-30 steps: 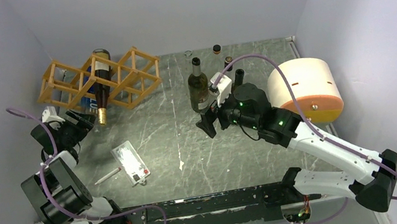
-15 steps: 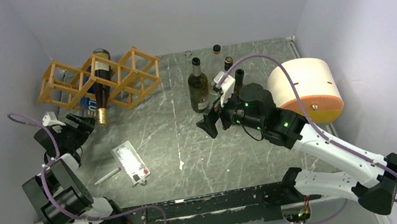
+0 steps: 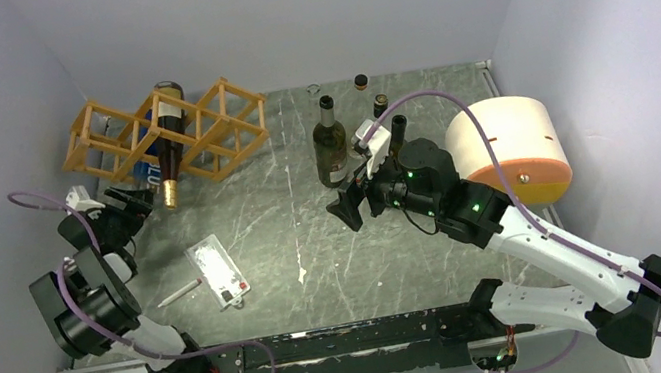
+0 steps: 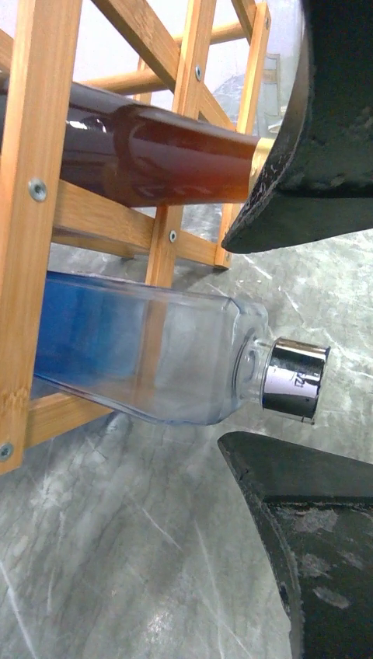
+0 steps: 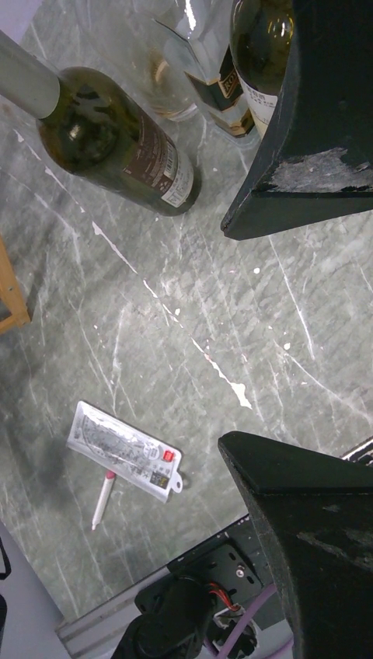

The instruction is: Take the wine bottle off the wine rack

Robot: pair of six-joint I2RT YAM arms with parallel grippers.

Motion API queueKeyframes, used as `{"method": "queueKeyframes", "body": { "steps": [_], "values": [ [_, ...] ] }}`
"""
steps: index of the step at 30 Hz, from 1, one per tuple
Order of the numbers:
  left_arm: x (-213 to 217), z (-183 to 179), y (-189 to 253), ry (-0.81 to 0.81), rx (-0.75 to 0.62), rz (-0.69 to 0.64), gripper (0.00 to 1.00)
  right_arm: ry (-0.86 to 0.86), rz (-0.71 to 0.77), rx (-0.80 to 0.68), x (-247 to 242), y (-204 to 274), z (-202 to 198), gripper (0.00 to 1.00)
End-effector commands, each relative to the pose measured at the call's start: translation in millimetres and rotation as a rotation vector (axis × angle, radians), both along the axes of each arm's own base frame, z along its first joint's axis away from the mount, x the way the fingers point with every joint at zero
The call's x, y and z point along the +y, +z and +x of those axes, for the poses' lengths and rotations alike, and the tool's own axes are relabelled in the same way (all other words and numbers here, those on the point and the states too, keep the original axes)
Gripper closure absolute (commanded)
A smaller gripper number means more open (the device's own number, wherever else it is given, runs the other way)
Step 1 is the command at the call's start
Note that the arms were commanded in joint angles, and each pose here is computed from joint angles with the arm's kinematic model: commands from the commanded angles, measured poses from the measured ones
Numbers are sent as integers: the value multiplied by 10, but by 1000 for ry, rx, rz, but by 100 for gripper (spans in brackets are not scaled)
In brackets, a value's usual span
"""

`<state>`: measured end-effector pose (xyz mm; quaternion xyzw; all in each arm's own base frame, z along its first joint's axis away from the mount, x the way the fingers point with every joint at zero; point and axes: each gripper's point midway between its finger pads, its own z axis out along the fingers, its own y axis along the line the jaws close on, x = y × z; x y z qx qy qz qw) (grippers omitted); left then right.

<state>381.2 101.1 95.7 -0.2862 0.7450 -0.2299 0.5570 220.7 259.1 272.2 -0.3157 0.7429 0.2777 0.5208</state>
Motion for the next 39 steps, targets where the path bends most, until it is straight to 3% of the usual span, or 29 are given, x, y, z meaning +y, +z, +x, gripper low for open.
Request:
{"method": "queueKeyframes", "body": {
  "steps": [1, 17, 24, 31, 39],
  "values": [
    [8, 101, 157, -52, -123, 49, 13, 8, 14, -7, 15, 17, 7, 0],
    [-17, 294, 55, -155, -164, 55, 20, 6, -9, 3, 28, -25, 34, 0],
    [-38, 289, 19, -165, -150, 31, 37, 11, -7, 0, 39, -19, 33, 0],
    [-2, 69, -65, -72, -83, 16, 53, 19, 7, -2, 36, -11, 3, 0],
    [-107, -174, 68, -48, -123, -46, 66, 30, 23, -4, 39, 9, -28, 0]
  ]
}}
